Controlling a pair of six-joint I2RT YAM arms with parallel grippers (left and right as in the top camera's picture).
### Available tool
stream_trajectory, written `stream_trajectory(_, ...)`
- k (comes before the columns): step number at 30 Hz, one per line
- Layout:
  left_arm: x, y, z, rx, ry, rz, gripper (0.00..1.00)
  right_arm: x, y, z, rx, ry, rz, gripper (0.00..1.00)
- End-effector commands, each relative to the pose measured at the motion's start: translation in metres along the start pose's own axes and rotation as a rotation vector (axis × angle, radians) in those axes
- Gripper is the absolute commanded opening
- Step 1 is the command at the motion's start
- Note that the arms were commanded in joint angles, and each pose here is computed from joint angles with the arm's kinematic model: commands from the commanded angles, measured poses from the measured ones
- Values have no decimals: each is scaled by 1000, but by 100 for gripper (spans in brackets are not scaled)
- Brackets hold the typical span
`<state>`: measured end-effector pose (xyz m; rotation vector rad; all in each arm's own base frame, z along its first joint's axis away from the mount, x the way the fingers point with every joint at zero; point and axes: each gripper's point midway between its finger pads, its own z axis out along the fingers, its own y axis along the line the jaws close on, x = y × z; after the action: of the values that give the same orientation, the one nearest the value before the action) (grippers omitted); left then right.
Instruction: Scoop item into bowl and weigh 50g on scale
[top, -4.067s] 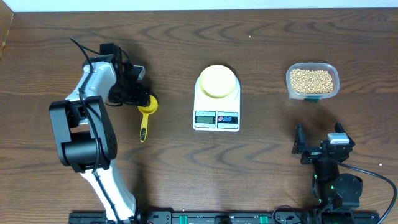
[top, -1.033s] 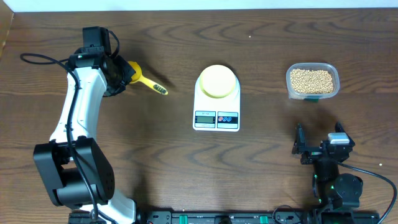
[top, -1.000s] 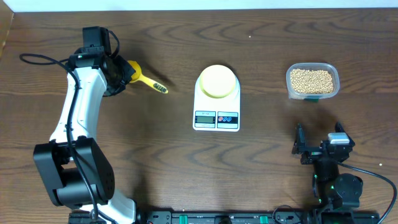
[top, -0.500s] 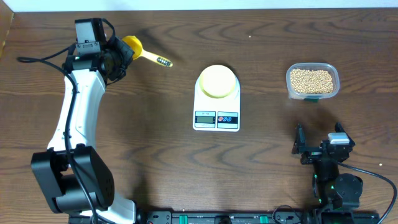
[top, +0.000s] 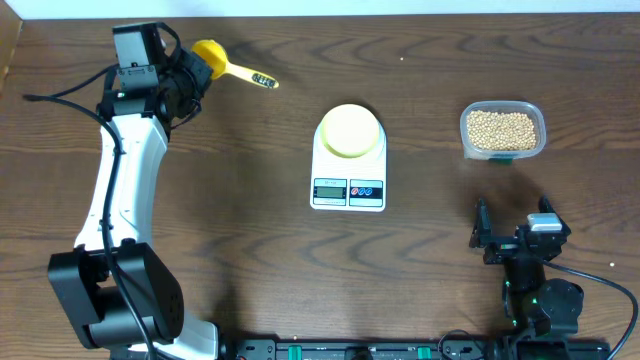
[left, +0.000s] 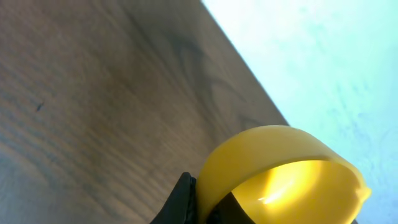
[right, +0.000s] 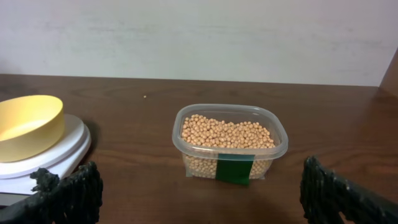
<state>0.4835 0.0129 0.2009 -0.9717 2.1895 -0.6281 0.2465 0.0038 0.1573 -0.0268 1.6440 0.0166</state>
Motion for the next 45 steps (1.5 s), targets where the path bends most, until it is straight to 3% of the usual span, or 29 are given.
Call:
stream_trajectory(1,-8,-14,-13,48,-26,-4,8,0,-1,0,2,-2,0,99)
stream_trajectory(9,-10,-17,-13,61,-33,-81,8,0,-1,0,2,-2,0,99)
stream_trajectory(36,-8,-15,-13,52,-26,-83,7,-1,-1,0,2,-7,25,99)
stream_trajectory(45,-8,-15,-13,51,-26,-83,8,-20,-10,-1,52,-86,89,99)
